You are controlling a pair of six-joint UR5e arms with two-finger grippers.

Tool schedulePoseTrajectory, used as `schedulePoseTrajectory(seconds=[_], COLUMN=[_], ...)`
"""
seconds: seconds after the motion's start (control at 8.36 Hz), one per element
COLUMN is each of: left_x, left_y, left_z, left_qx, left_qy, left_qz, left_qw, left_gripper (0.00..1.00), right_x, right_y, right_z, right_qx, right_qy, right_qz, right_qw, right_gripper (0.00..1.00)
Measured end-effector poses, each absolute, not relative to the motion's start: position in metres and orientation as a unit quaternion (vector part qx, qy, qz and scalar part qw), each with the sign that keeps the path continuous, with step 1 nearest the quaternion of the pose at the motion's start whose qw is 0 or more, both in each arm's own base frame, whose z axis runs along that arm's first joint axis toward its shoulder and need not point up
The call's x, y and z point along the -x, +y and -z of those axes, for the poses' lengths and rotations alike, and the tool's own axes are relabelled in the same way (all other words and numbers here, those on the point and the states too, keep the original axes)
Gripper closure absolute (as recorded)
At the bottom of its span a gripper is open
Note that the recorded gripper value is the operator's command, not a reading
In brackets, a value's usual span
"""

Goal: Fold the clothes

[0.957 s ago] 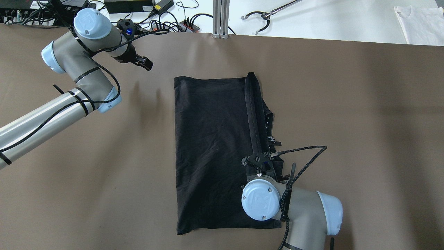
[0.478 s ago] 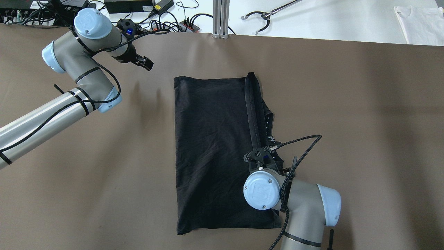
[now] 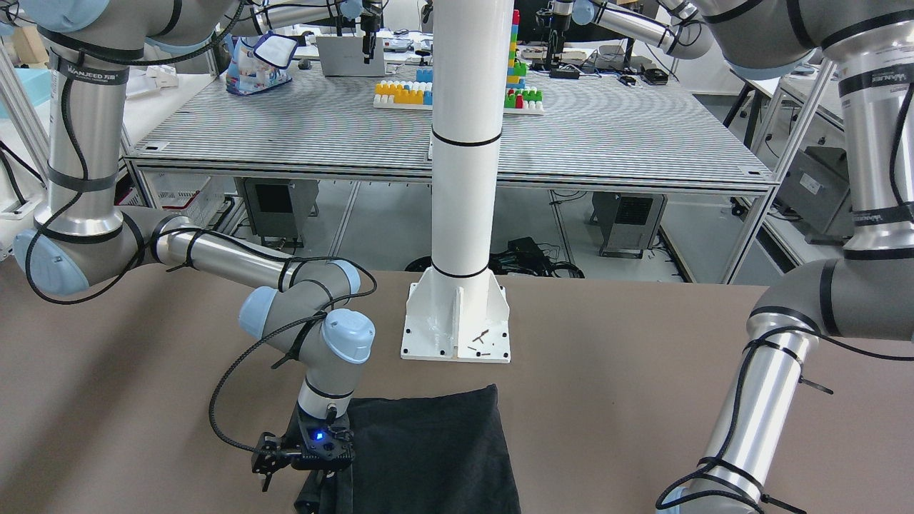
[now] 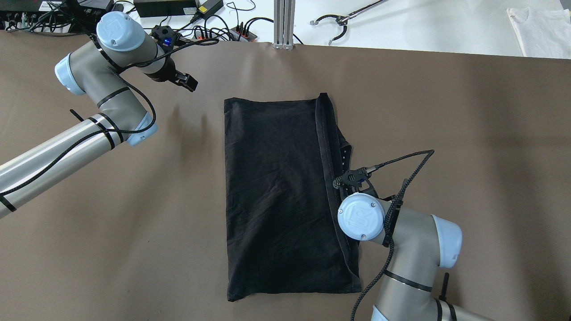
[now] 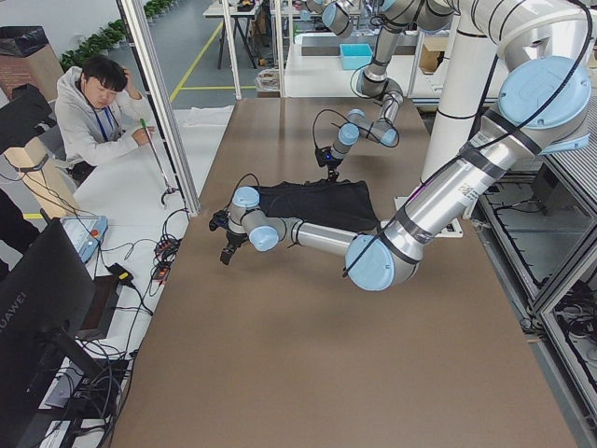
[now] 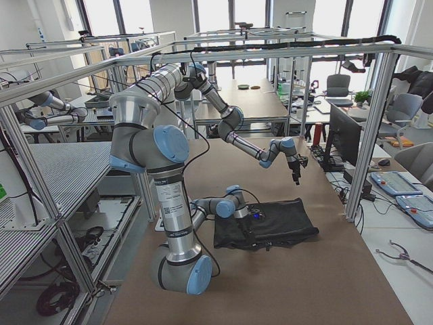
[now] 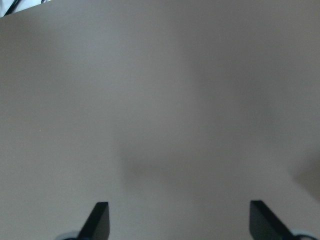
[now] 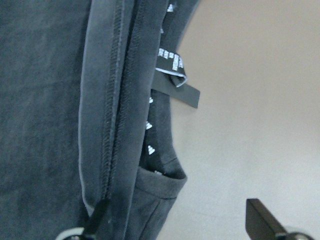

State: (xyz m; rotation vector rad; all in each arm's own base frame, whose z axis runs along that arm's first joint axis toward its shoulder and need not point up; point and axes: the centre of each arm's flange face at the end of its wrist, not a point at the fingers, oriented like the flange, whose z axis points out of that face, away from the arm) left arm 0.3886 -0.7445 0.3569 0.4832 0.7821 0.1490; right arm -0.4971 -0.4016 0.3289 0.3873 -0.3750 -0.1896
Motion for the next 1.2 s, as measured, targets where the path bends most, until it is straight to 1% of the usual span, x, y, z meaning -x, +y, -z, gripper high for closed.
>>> schedulePoseTrajectory(seconds=[0.24, 0.36, 0.48, 0.84, 1.2], left_x=[-0.389, -0.389, -0.389, -0.389, -0.389], left_y=[-0.745, -0.744, -0.744, -0.745, -0.745], left_z=[-0.356, -0.356, -0.356, -0.356, -0.356], left_qx=[-0.233, -0.233, -0.233, -0.233, -0.233], left_qy=[0.377, 0.377, 0.377, 0.377, 0.377], left_qz=[-0.072, -0.072, -0.072, -0.072, -0.072], left_qw=[0.893, 0.893, 0.893, 0.893, 0.894], left_gripper=[0.00, 0.00, 0.00, 0.00, 0.00], right_x=[0.481, 0.476, 0.476, 0.492, 0.523], right_y=[-0.401, -0.400, -0.401, -0.394, -0.352], right_z=[-0.356, -0.351, -0.336, -0.283, -0.280], right_qx=[-0.192, -0.192, -0.192, -0.164, -0.137], right_qy=[-0.195, -0.209, -0.226, -0.275, -0.270], right_qz=[0.104, 0.105, 0.101, 0.047, 0.048], right_qw=[0.956, 0.953, 0.950, 0.946, 0.952], right_gripper=[0.06, 0.06, 0.06, 0.06, 0.06])
